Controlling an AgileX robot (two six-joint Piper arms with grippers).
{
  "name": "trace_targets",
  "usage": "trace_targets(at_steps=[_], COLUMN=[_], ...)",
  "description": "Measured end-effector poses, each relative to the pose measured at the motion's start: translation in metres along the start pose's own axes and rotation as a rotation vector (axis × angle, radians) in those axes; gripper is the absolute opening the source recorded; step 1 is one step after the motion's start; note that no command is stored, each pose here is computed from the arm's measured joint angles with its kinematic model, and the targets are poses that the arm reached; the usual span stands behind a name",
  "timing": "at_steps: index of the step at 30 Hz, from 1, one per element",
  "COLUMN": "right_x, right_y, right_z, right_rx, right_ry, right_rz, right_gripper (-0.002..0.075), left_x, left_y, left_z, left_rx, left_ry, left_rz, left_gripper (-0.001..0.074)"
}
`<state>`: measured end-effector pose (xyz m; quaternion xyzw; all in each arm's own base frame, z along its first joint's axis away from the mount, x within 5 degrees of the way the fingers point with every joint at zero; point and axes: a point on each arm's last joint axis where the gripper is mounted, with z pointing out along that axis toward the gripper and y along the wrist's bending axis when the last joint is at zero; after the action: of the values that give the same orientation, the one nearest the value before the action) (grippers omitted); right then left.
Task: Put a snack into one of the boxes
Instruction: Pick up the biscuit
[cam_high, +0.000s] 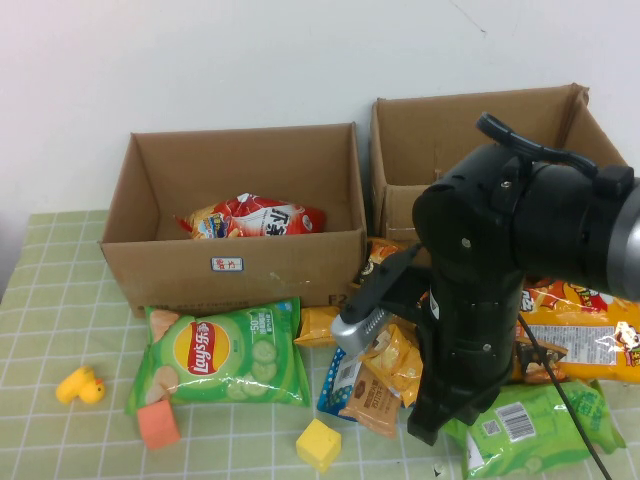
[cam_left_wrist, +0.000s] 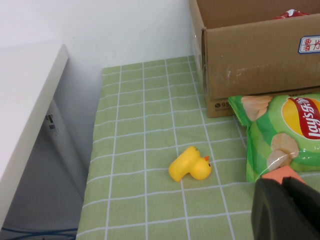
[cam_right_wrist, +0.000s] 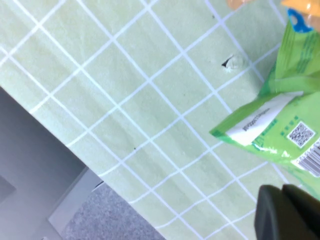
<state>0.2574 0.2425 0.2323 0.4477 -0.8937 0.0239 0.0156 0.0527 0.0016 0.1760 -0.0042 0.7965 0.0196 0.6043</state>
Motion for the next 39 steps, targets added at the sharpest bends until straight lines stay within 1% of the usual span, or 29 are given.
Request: trace_targets(at_steps=[16, 22, 27, 30, 35, 37, 39], right_x=[-0.002, -0.005, -0.008, -0.009, -0.010, -0.010, -0.009], right_y=[0.000, -0.001, -0.002, -0.002, -0.004, -0.006, -0.008], right_z=[0.002, 0.002, 0.001, 0.001, 0.001, 0.001, 0.001], right_rx=[0.004, 0.010, 0.020, 0.025, 0.049, 0.068, 0.087], right_ry=[-0.027, -0.060, -0.093, -0.106, -0.112, -0.108, -0.105], right_rz=[-0.012, -0.025, -0.026, -0.028, -0.036, -0.043, -0.050], right_gripper=[0.0000, 0.0044, 0.0125, 0.0220, 0.0420, 0.0469, 0.0492], left_x=[0.000, 0.000, 0.000, 0.000, 0.000, 0.000, 0.000], left_y=[0.000, 0.000, 0.000, 0.000, 0.000, 0.000, 0.000], left_z=[0.000, 0.000, 0.000, 0.000, 0.000, 0.000, 0.000], left_rx=[0.000, 0.000, 0.000, 0.000, 0.000, 0.000, 0.000], left_ry=[0.000, 0.000, 0.000, 0.000, 0.000, 0.000, 0.000], left_rz=[0.000, 0.000, 0.000, 0.002, 0.002, 0.002, 0.002], left_gripper=[-0.0003, -0.0003, -0.0003, -0.0003, -0.0003, -0.0003, -0.0003])
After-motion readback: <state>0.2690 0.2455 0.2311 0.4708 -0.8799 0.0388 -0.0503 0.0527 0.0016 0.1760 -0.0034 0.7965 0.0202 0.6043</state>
